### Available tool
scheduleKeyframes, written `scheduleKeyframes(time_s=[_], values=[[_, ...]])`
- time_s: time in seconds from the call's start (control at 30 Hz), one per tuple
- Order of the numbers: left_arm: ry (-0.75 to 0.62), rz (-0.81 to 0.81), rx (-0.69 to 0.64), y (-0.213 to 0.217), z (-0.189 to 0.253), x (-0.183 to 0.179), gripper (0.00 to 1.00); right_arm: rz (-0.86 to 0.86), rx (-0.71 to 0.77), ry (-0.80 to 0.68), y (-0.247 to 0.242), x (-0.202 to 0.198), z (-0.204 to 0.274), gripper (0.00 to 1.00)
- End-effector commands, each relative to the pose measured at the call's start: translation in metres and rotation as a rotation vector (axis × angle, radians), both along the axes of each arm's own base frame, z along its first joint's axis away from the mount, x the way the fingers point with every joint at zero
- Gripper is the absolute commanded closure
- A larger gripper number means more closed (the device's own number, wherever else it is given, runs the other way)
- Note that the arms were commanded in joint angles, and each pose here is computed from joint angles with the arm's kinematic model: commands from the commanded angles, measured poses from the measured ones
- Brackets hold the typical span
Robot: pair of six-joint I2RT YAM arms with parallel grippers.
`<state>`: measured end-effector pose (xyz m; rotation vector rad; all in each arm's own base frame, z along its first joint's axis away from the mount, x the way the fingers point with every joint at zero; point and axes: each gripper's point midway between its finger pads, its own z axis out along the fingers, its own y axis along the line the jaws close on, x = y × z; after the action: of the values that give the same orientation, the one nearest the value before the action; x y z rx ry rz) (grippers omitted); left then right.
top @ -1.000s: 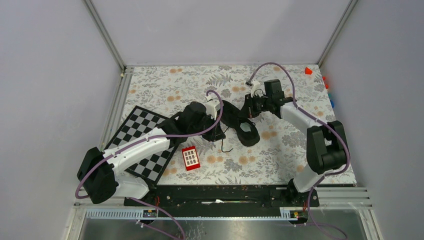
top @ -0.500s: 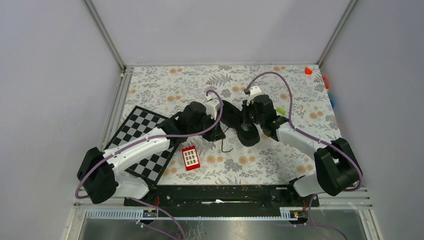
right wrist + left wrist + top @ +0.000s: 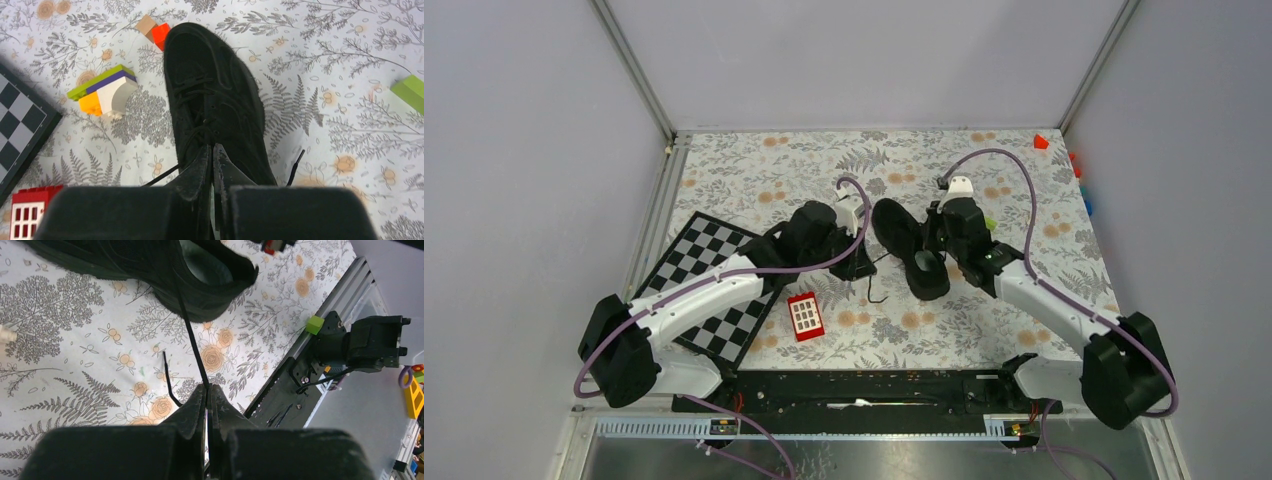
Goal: Tie the shoes
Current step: Cross the shoelace with the shoelace.
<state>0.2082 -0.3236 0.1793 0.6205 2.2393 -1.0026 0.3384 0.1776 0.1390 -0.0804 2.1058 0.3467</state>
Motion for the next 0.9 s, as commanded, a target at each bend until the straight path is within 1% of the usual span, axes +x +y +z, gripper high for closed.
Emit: scheduleKeyframes(time_s=[0.0,0.17,0.3,0.4,0.57,0.7,0.83,0.87], values=[[-0.107,0.005,-0.096,-0.008,0.052,0.010,1.00,-0.026,0.055,-0.075,-0.003,-0.011,0.041,1.00],[-0.151,0.013,-0.107,-0.002,0.071,0.010,1.00,-0.004,0.062,-0.004,-0.006,-0.037,0.045,1.00],[-0.174,0.015,-0.119,0.004,0.084,0.006,1.00,0.001,0.080,0.054,-0.008,-0.053,0.036,1.00],[-0.172,0.014,-0.125,0.006,0.086,0.003,1.00,-0.002,0.105,0.091,-0.010,-0.065,0.030,1.00],[-0.141,0.021,-0.105,0.006,0.067,0.003,1.00,0.014,0.170,0.146,-0.003,-0.083,0.021,1.00],[-0.089,0.013,-0.089,0.001,0.045,0.002,1.00,0.058,0.165,0.192,0.007,-0.085,0.003,1.00],[-0.070,0.010,-0.071,0.002,0.033,0.001,1.00,0.063,0.148,0.199,0.010,-0.079,-0.001,1.00],[-0.069,0.008,-0.070,0.002,0.032,0.000,1.00,0.055,0.140,0.194,0.009,-0.077,0.000,0.97]])
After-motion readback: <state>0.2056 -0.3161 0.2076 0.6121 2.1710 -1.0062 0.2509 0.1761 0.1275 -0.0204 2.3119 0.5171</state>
